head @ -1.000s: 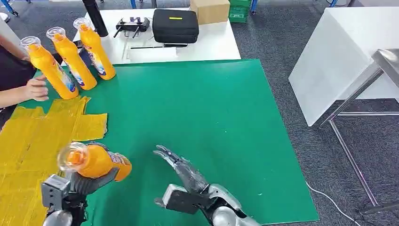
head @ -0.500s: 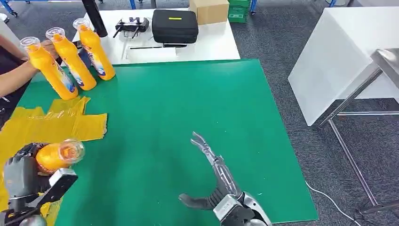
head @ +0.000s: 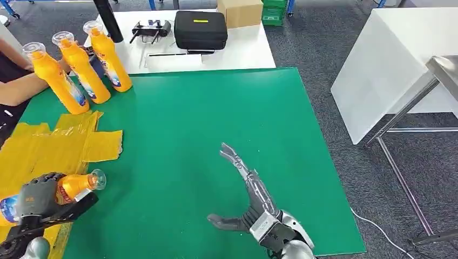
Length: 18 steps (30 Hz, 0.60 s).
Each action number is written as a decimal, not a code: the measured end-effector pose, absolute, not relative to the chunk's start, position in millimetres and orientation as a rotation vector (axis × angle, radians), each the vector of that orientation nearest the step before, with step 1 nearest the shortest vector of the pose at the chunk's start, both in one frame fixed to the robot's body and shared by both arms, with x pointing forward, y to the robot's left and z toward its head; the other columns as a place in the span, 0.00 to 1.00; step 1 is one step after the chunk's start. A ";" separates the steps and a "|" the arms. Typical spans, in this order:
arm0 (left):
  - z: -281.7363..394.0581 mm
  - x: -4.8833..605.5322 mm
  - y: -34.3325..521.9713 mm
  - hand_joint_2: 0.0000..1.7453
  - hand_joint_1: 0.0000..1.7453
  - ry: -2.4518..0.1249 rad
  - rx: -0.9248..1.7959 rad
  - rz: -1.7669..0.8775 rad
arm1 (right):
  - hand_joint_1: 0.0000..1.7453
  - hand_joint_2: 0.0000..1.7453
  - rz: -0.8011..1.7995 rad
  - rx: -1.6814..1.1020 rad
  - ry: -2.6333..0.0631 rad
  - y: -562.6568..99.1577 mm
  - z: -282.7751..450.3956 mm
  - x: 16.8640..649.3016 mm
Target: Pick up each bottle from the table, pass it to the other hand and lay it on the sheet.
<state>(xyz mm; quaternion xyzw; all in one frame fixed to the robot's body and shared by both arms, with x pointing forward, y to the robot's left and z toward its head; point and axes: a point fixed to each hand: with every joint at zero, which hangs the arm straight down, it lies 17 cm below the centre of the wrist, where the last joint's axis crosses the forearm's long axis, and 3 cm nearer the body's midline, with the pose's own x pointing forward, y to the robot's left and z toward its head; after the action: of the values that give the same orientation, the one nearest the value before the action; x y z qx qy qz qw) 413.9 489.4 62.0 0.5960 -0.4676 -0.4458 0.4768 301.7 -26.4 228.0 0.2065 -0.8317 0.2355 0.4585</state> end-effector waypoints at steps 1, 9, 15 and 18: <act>59.4 414.9 490.3 1.00 0.00 -1.133 1.449 -1.099 | 0.00 1.00 0.581 0.509 -2.047 -26.2 227.8 301.8; 45.7 428.0 492.7 1.00 0.00 -1.084 1.393 -1.104 | 0.00 1.00 0.593 0.510 -2.026 -24.6 222.7 302.9; 43.4 433.7 488.9 1.00 0.00 -1.086 1.381 -1.110 | 0.00 1.00 0.595 0.508 -2.020 -24.5 220.4 303.4; 44.0 434.2 488.8 1.00 0.00 -1.088 1.384 -1.102 | 0.00 1.00 0.595 0.507 -2.018 -24.5 220.0 303.6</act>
<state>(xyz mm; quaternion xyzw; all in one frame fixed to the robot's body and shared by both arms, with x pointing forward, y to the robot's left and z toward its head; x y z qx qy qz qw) 434.2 488.8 44.0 0.5743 -0.4515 -0.4573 0.5072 303.6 -24.5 220.0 0.2070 -0.8234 0.2426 0.4694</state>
